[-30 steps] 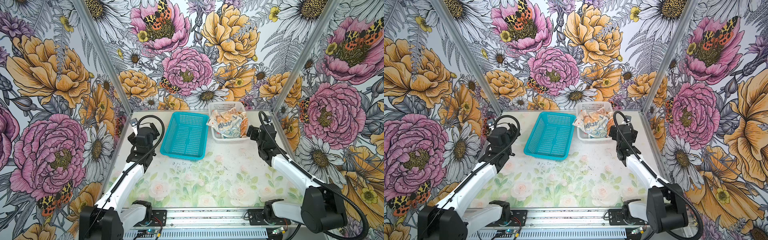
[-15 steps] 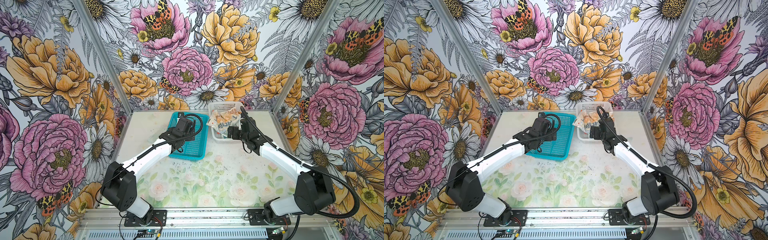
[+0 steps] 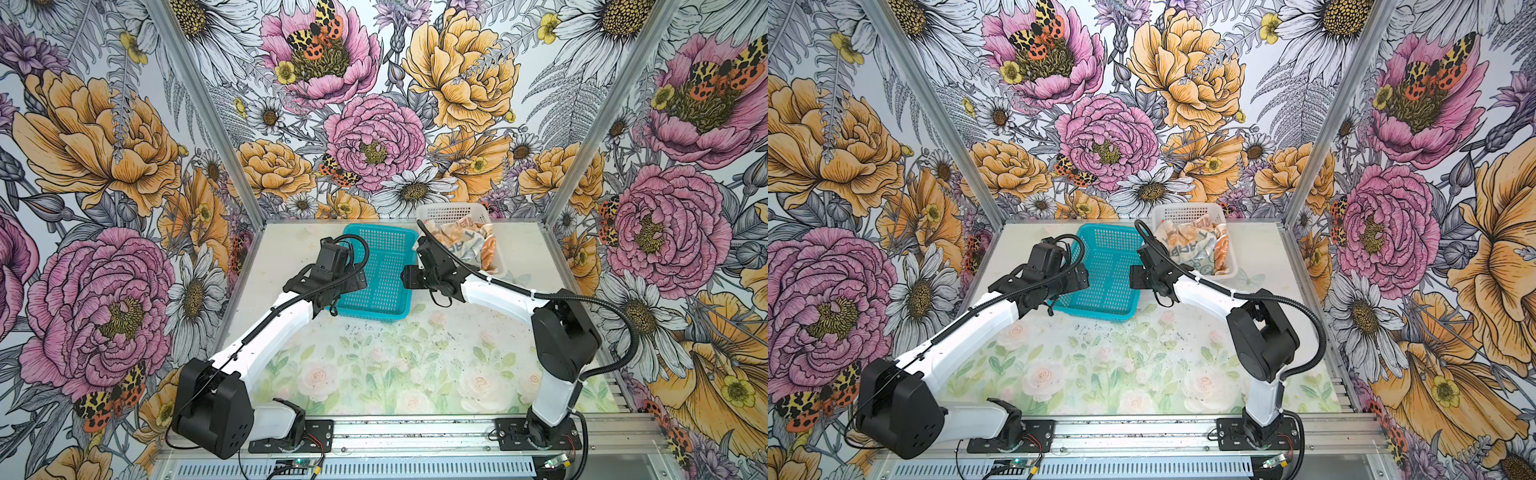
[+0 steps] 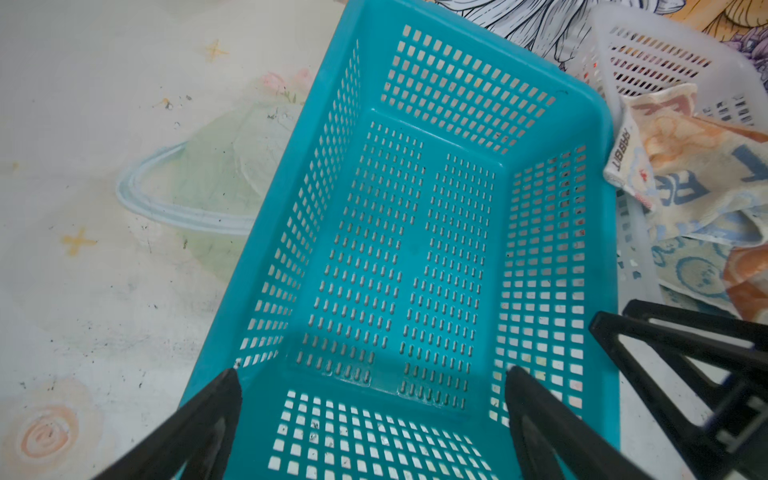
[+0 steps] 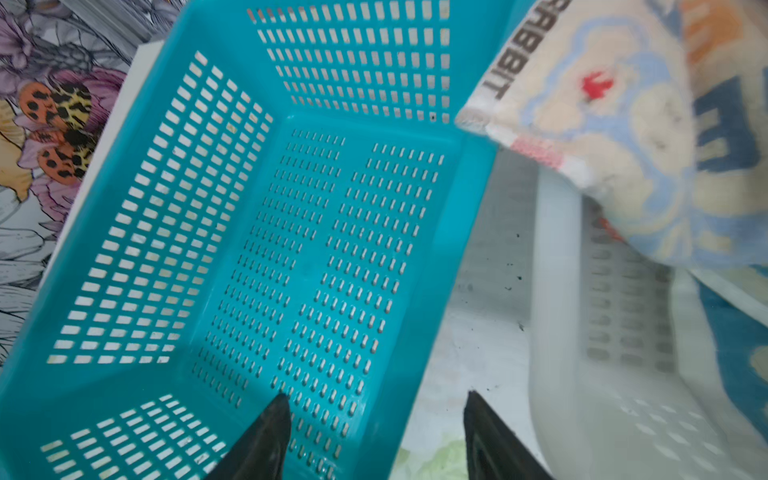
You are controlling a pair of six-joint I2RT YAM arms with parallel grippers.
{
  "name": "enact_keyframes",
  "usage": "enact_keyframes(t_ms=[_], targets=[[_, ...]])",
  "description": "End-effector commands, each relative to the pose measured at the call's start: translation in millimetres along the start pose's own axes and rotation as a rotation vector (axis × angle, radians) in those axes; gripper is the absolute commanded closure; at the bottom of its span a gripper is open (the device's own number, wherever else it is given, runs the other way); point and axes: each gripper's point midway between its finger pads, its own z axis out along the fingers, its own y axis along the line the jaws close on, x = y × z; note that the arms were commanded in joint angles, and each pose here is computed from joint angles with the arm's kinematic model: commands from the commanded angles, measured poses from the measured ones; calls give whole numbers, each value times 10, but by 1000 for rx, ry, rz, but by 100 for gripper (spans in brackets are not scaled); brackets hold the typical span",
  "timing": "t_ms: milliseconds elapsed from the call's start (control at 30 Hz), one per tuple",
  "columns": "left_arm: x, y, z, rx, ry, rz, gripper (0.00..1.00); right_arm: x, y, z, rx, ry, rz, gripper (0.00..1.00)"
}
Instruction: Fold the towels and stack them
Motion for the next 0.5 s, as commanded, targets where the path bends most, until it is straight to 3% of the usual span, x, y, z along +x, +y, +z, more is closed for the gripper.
enact_keyframes(t_ms=[0,333,467], targets=[[38,-5,-69,80,12,-87,1,-13,61,72,4,21,20,43],[185,300,-131,84,37,-173,1,-146,212,436,40,73,-148,86],[216,439,-152,62,37,-190,1,-286,274,576,53,82,-254,90]])
